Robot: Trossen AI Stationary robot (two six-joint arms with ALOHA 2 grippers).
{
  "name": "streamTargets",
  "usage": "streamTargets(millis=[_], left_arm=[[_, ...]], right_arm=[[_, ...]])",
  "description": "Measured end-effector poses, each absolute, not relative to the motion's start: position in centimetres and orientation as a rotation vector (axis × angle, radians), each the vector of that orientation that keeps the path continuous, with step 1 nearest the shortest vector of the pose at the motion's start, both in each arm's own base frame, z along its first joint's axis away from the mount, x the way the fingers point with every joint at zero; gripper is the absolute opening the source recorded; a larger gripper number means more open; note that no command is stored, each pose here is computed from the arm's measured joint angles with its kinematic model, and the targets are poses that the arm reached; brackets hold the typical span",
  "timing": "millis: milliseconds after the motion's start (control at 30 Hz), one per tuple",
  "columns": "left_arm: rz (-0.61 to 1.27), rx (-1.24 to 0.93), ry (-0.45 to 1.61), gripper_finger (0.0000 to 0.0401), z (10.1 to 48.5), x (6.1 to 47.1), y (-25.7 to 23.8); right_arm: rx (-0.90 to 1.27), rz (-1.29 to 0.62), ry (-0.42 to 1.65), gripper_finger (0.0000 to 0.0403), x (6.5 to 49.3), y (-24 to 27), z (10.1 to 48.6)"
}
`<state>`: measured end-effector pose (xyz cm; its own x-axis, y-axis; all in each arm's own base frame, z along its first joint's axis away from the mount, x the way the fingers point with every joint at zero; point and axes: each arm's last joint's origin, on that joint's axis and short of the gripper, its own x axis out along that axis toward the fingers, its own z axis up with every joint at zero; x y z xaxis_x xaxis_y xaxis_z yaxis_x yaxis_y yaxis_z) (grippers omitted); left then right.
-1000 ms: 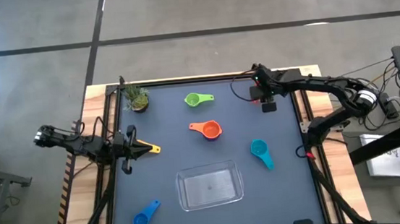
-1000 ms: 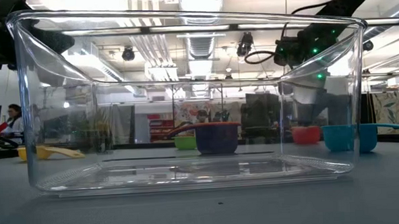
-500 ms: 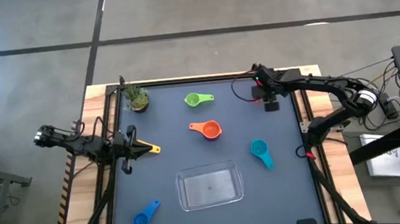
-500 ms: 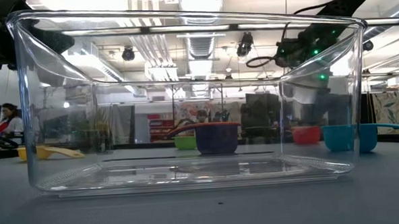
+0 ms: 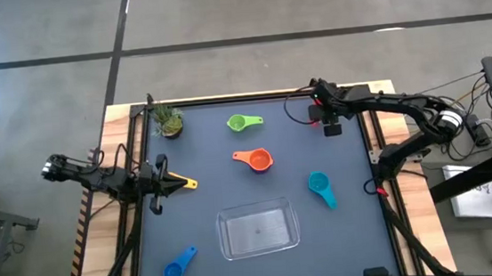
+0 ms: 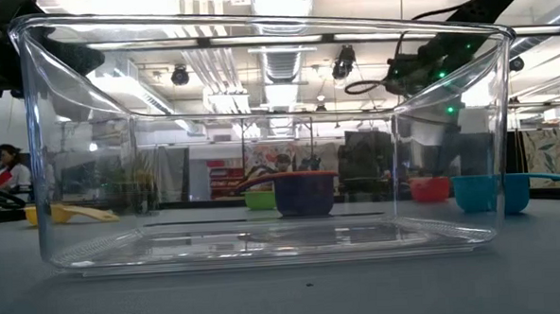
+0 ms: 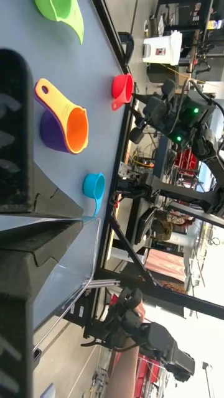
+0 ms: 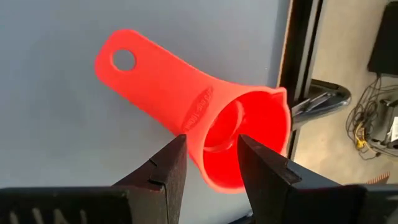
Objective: Nest measuring cups in basket
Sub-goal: Stack the red measuring cup on top of the orange measuring cup
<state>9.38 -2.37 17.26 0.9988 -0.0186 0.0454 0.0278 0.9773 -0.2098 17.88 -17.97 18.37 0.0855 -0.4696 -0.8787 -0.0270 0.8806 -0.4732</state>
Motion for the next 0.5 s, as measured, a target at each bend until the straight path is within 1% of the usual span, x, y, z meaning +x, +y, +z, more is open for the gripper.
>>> streamTargets(millis=[133, 267, 500], left_arm=[[-0.023, -0.212, -0.043, 0.0000, 17.26, 9.38, -2.37], [-0.023, -0.212, -0.043, 0.0000, 17.26, 9.38, -2.37], [-0.023, -0.212, -0.043, 0.0000, 17.26, 9.38, -2.37]], right_arm=[[-0.412, -0.325, 1.479, 0.0129, 17.83, -18.06, 17.85], [-0.408, -0.315, 1.491, 0.0116, 17.79, -18.04, 17.55], [-0.426, -0.341, 1.459, 0.0096, 17.86, -18.11, 18.55]])
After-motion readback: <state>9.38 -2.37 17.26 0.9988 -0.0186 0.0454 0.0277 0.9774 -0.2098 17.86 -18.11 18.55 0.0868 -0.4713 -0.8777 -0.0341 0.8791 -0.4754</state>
